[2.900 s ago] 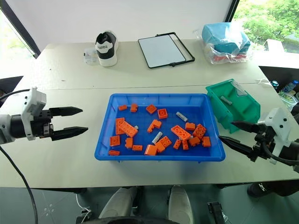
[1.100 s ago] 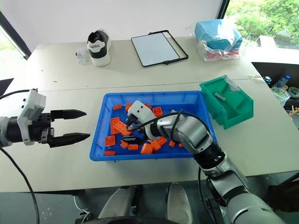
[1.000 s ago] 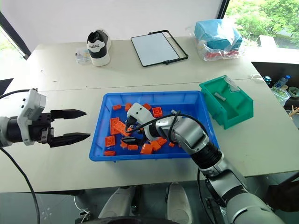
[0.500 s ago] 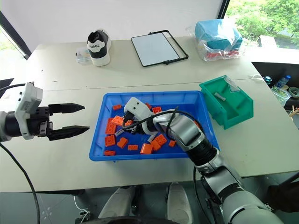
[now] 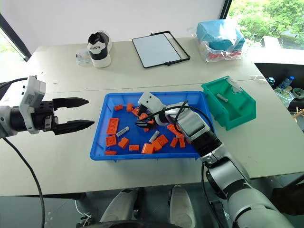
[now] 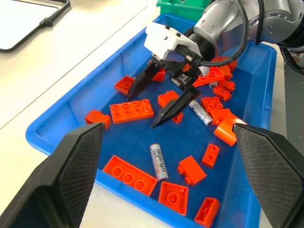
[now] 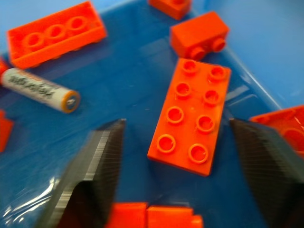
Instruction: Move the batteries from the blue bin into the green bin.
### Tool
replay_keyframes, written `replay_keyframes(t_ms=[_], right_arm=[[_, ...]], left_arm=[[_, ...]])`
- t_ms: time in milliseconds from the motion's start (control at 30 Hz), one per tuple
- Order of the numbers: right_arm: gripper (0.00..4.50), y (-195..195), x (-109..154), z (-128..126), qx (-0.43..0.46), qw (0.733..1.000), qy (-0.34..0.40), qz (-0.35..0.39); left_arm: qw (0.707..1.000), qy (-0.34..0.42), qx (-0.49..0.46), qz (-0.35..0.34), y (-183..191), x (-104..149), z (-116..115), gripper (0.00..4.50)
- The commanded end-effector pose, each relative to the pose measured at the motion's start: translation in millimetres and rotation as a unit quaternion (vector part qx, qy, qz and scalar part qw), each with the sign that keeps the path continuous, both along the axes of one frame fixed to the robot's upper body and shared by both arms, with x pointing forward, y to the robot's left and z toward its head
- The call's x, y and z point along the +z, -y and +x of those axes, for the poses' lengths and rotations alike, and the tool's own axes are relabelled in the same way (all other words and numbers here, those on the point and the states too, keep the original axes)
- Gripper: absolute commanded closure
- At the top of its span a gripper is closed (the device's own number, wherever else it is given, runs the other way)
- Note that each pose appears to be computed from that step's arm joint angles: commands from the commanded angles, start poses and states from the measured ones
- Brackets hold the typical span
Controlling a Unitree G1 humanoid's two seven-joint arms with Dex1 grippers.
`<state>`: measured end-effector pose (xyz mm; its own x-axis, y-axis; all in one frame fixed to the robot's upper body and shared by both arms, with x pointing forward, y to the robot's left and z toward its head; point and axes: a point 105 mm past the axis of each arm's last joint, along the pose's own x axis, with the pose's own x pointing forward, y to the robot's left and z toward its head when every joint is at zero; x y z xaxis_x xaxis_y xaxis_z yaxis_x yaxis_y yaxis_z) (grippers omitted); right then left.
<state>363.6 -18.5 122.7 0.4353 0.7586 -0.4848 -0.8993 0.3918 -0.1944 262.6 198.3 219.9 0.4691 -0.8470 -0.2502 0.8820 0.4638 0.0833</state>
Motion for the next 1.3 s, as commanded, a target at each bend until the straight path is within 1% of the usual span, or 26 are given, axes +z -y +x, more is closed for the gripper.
replay_keyframes(t_ms=[33, 100, 133, 200, 267, 500, 633, 800, 833, 900, 967, 1067, 1100, 1200, 1300], right_arm=[[0.59, -23.4, 45.1, -8.7, 0.082, 0.993, 0.069, 0.042], [0.59, -30.6, 50.5, -13.0, 0.112, 0.989, 0.079, 0.049], [0.59, -36.9, 51.4, -17.9, 0.14, 0.986, 0.082, 0.048], [0.59, -50.9, 45.9, -31.2, 0.211, 0.974, 0.078, 0.036], [0.59, -58.4, 35.7, -34.4, 0.245, 0.966, 0.075, 0.018], [0.59, -64.2, 13.0, -25.4, 0.287, 0.955, 0.077, -0.028], [0.59, -62.3, 1.9, -19.7, 0.294, 0.951, 0.079, -0.05], [0.59, -52.9, -19.7, -16.4, 0.302, 0.947, 0.071, -0.082], [0.83, -52.0, -22.0, -17.1, 0.305, 0.946, 0.07, -0.083], [1.49, -51.5, -23.8, -19.7, 0.313, 0.944, 0.065, -0.079], [2.39, -51.7, -22.3, -24.7, 0.324, 0.942, 0.057, -0.069], [4.04, -53.7, -13.8, -31.3, 0.328, 0.943, 0.049, -0.041], [4.45, -53.5, -8.7, -33.5, 0.325, 0.944, 0.049, -0.028], [4.43, -43.6, 18.7, -38.4, 0.274, 0.96, 0.056, 0.035], [4.43, -18.7, 39.3, -41.1, 0.202, 0.975, 0.076, 0.061]], left_arm=[[1.0, 0.019, -0.004, 0.0, 2.0, 6.8, -1.6, 0.0], [1.0, 0.02, -0.003, 0.0, 2.3, 6.6, -1.7, 0.0], [1.0, 0.021, -0.003, -0.001, 2.9, 6.6, -1.9, 0.0], [1.0, 0.022, -0.003, -0.003, 4.7, 6.8, -3.6, 0.0], [1.0, 0.024, -0.002, -0.003, 5.6, 7.0, -5.5, 0.0], [0.999, 0.031, 0.012, -0.001, 1.6, 8.9, -11.4, 0.0], [0.999, 0.035, 0.018, -0.003, 2.0, 9.4, -13.8, 0.0], [0.999, 0.039, 0.023, -0.004, 2.1, 10.6, -16.6, 0.0], [0.999, 0.04, 0.024, -0.004, 1.8, 11.0, -16.8, 0.0], [0.999, 0.041, 0.025, -0.003, 1.1, 12.0, -16.7, 0.0], [0.999, 0.042, 0.025, -0.003, 0.6, 13.1, -15.6, 0.0], [0.999, 0.038, 0.019, -0.004, 1.7, 12.5, -14.9, 0.0], [0.999, 0.035, 0.014, -0.004, 2.7, 11.1, -14.5, 0.0], [1.0, 0.028, 0.004, -0.006, 6.7, 6.6, -9.5, 0.0], [1.0, 0.027, -0.006, -0.011, 10.7, 4.9, -5.6, 0.0]])
